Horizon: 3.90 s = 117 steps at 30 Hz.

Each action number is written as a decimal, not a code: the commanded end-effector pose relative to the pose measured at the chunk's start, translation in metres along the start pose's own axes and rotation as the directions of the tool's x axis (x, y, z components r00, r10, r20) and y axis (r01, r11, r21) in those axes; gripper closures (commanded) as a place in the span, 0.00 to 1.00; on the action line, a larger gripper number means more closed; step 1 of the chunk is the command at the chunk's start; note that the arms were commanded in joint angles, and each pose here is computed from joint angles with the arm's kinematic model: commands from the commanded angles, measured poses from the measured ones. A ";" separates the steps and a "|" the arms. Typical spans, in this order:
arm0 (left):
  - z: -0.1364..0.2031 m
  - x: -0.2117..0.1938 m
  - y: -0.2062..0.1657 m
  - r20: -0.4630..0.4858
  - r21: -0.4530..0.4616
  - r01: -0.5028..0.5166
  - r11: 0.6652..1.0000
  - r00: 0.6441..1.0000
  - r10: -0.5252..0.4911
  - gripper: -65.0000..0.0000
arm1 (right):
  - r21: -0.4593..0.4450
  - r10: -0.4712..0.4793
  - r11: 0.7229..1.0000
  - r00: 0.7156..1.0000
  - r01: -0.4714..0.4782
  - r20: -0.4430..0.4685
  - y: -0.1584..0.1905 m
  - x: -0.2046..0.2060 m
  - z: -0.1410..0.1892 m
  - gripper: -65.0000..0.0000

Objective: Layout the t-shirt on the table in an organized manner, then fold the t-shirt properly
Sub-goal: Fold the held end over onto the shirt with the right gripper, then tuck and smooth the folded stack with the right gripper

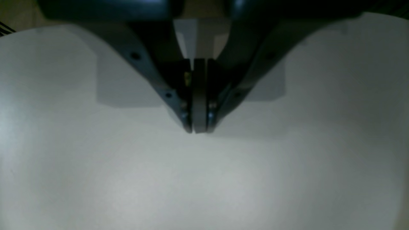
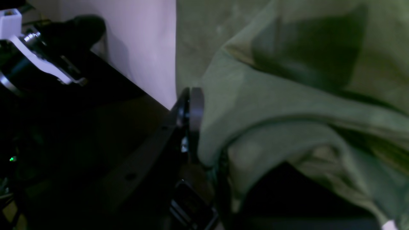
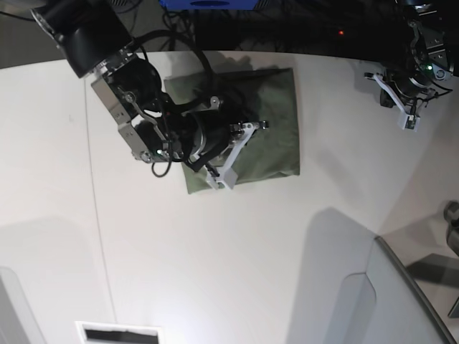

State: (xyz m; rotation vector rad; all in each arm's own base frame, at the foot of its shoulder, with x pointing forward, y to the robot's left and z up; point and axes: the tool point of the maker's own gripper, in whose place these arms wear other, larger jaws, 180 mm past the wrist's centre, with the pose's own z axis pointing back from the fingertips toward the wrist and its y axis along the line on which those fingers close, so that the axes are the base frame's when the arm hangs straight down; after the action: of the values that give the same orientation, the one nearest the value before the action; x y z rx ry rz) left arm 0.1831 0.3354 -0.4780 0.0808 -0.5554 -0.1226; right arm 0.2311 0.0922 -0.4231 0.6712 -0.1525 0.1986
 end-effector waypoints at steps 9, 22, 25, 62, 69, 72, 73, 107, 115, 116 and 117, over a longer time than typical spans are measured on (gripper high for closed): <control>0.005 0.009 0.010 0.022 0.019 0.018 1.000 1.000 -0.018 1.00 | -0.009 0.078 0.997 0.997 -0.077 0.029 0.026 0.022 -0.005 1.00; 0.004 0.006 0.009 0.017 0.016 0.014 1.000 1.000 -0.015 1.00 | -0.035 0.076 0.997 0.995 -0.073 0.071 0.019 0.036 -0.008 1.00; 0.004 0.006 0.009 0.017 0.016 0.014 1.000 1.000 -0.015 1.00 | -0.040 0.077 0.996 0.994 -0.074 0.081 0.018 0.040 -0.007 1.00; 0.011 0.018 0.030 0.032 0.053 0.038 0.998 0.999 -0.040 1.00 | 0.009 0.255 0.967 0.966 -0.255 -0.046 0.067 0.027 -0.046 0.69; 0.012 0.018 0.036 0.027 0.062 0.048 0.997 0.998 -0.049 1.00 | 0.020 0.274 0.962 0.957 -0.273 -0.091 0.072 0.022 -0.045 0.69; 0.012 0.019 0.037 0.027 0.063 0.048 0.997 0.998 -0.049 1.00 | 0.052 0.318 0.947 0.947 -0.316 -0.051 0.090 0.029 -0.032 0.70; 0.012 0.019 0.037 0.027 0.063 0.048 0.997 0.998 -0.049 1.00 | 0.064 0.339 0.940 0.940 -0.336 -0.032 0.095 0.031 -0.025 0.70; 0.040 0.020 0.093 0.076 0.195 -0.055 0.979 0.996 0.041 1.00 | -0.026 -0.043 0.999 0.997 0.045 0.062 -0.029 0.015 0.012 1.00; 0.040 0.020 0.093 0.076 0.195 -0.055 0.979 0.996 0.041 1.00 | -0.057 0.010 0.998 0.999 -0.008 0.037 -0.019 0.031 -0.017 1.00; 0.040 0.020 0.093 0.076 0.195 -0.055 0.979 0.996 0.041 1.00 | -0.063 0.033 0.998 0.999 -0.030 0.041 -0.016 0.036 -0.020 1.00; 0.040 0.020 0.093 0.076 0.195 -0.055 0.979 0.996 0.041 1.00 | -0.065 0.053 0.997 0.998 -0.050 0.044 -0.011 0.040 -0.023 1.00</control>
State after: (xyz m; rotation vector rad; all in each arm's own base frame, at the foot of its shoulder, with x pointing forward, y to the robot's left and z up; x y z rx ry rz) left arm 0.1799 0.4158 -0.4360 0.2362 -0.6073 -0.0125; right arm 0.2590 0.0925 -0.4576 0.5688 -0.1705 0.2178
